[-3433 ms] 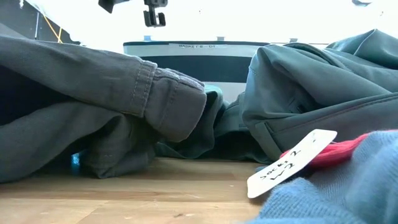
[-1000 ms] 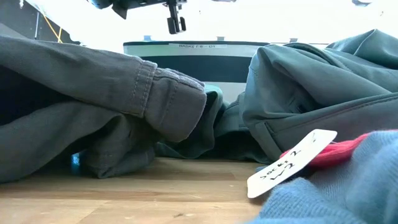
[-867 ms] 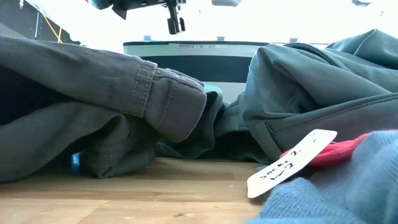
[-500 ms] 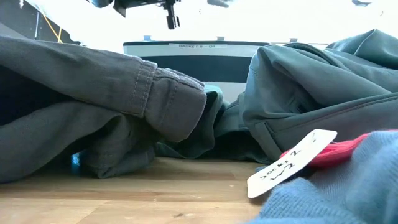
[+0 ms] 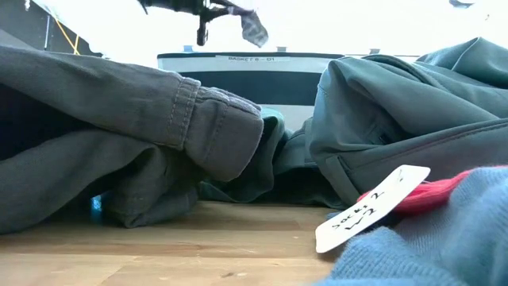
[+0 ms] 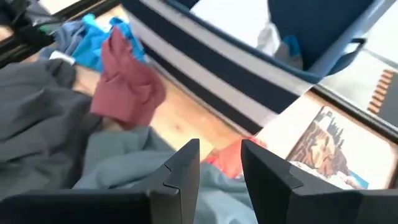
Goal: Sort clothes
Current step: Put the grey sock into the blue laundry bin
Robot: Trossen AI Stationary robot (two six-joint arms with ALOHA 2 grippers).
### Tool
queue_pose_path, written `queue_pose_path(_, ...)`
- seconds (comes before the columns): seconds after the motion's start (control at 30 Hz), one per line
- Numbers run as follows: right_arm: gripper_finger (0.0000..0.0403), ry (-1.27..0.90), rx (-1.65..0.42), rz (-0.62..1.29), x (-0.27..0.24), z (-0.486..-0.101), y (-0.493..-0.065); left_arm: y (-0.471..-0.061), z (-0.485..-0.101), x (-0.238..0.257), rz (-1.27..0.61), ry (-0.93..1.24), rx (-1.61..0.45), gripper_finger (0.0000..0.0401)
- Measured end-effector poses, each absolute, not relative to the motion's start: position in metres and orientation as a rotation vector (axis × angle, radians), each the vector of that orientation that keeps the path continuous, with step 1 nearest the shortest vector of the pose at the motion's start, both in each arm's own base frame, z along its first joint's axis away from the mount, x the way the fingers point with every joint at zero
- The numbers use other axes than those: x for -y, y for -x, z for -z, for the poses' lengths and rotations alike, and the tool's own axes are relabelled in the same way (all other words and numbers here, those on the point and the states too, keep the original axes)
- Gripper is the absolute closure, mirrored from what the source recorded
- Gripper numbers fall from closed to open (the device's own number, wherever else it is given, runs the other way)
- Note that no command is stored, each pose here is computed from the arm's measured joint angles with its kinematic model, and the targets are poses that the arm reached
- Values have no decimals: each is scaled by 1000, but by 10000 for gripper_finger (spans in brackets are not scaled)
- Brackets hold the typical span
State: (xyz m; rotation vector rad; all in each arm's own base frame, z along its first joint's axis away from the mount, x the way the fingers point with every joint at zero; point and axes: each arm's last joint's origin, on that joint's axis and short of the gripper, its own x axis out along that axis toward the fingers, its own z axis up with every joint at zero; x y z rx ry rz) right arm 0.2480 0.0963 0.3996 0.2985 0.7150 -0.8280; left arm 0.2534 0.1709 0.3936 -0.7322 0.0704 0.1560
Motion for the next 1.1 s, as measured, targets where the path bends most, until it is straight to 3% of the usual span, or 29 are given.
queue_pose_path(0.17, 289, -332, -673, 883, -89, -390, -237, -250, -385, -197, -245, 751, -38, 401)
queue_pose_path(0.4, 289, -430, -603, 897, -80, -375, -219, -283, -360, -229, -284, 817, -96, 401)
queue_pose_path(0.77, 289, -581, -518, 853, -76, -350, -210, -345, -363, -250, -439, 478, -383, 401)
queue_pose_path(1.1, 289, -493, -530, 839, -75, -350, -210, -391, -355, -239, -413, 307, -472, 401)
